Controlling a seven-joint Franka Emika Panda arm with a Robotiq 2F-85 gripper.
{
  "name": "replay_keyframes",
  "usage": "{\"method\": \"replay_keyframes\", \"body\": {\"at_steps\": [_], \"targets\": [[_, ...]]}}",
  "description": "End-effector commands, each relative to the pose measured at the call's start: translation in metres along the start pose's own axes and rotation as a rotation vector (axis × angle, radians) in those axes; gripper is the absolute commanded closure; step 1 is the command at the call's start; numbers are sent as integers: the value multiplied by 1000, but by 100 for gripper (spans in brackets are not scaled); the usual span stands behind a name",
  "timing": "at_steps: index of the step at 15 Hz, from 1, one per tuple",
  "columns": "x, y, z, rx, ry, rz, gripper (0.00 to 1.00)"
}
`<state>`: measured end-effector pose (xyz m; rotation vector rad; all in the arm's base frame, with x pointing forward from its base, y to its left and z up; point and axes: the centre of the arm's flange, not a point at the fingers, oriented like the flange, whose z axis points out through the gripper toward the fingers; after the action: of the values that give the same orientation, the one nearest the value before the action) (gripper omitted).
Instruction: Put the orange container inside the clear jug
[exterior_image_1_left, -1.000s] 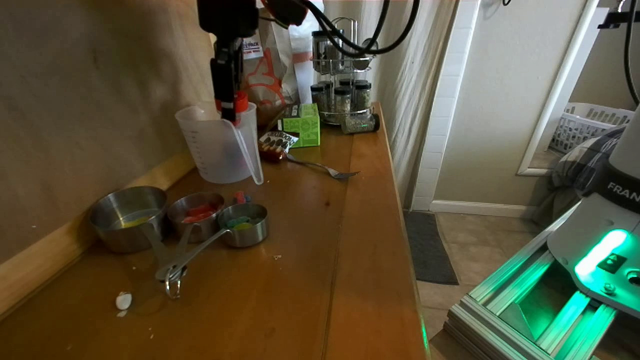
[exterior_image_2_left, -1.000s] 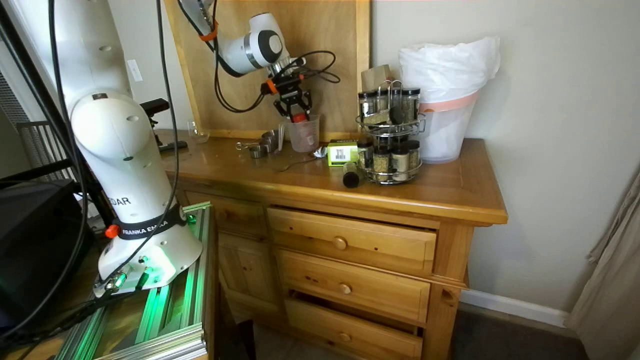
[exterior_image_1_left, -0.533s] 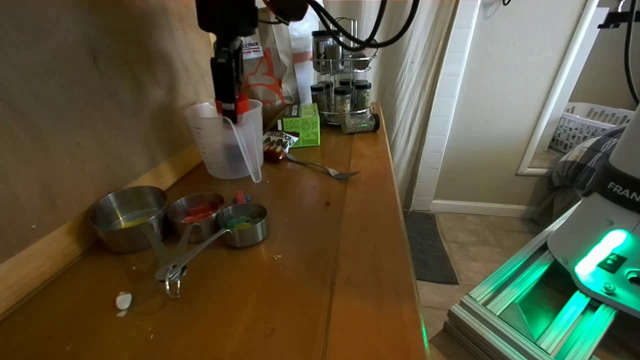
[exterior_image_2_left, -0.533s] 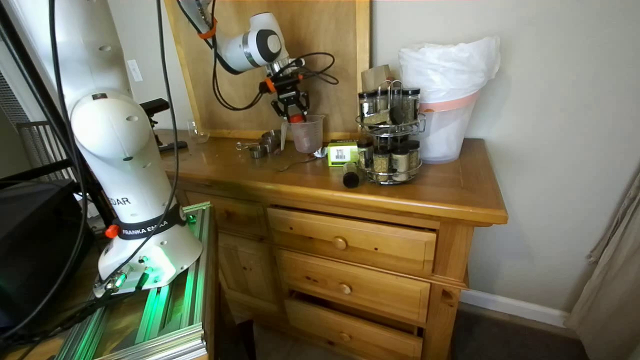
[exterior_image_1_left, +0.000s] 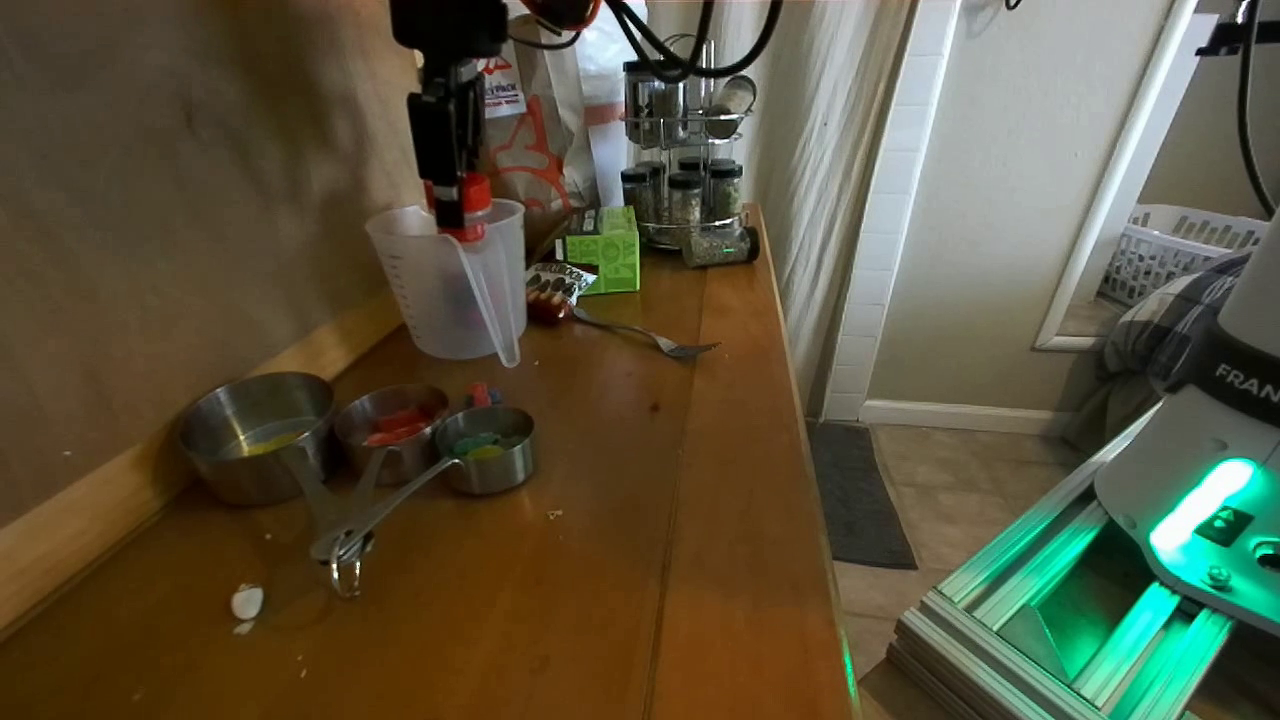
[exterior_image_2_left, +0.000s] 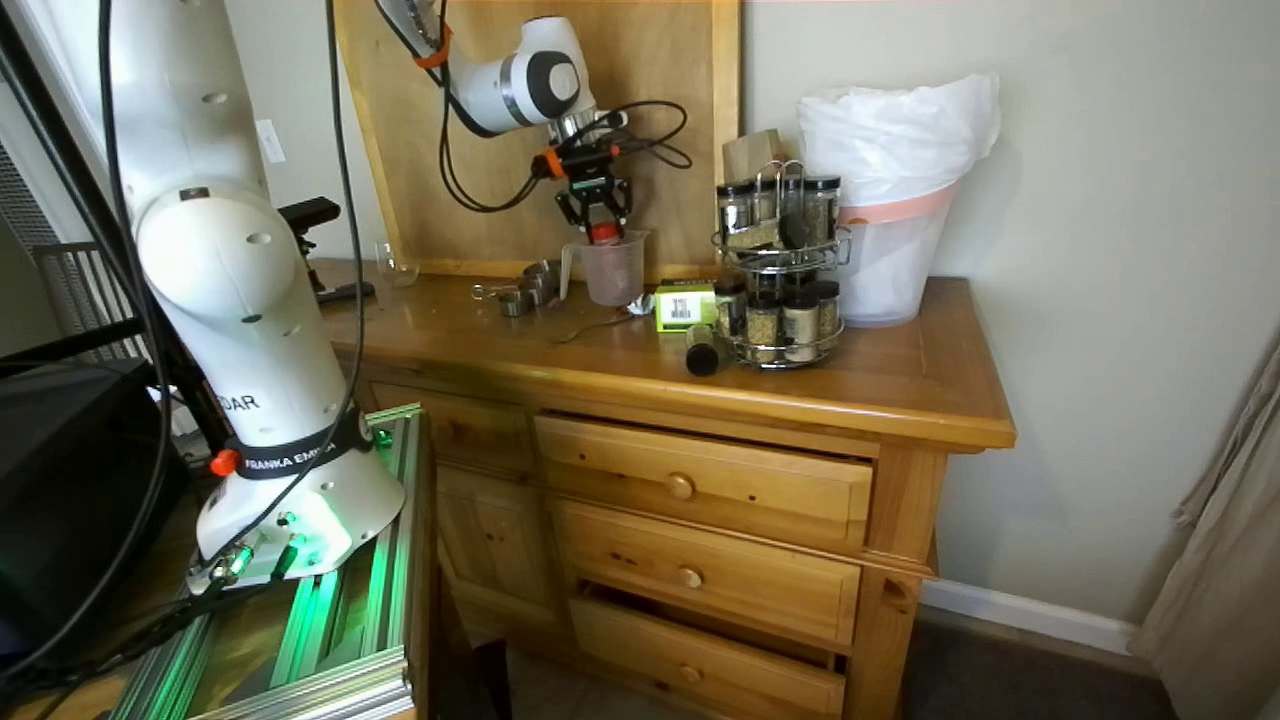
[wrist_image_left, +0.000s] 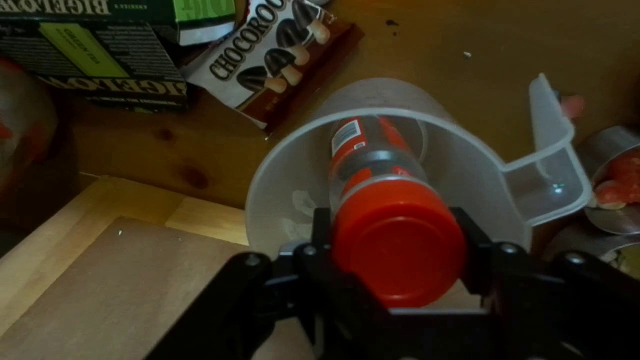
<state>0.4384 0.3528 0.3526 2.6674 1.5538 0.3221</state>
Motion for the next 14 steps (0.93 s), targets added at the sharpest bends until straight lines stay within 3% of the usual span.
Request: {"method": "replay_keyframes", "body": {"at_steps": [1,7,8,9,11,14], "targets": [[15,18,1,54,-24,26,67],[20,19,0,63,-56,39,67],[20,17,0,66,-59,42,17],[19,17,-1,65,-62,43,15],[18,15,-4,67,-60,44,1],[17,11,-10,61,-49,43,0]]}}
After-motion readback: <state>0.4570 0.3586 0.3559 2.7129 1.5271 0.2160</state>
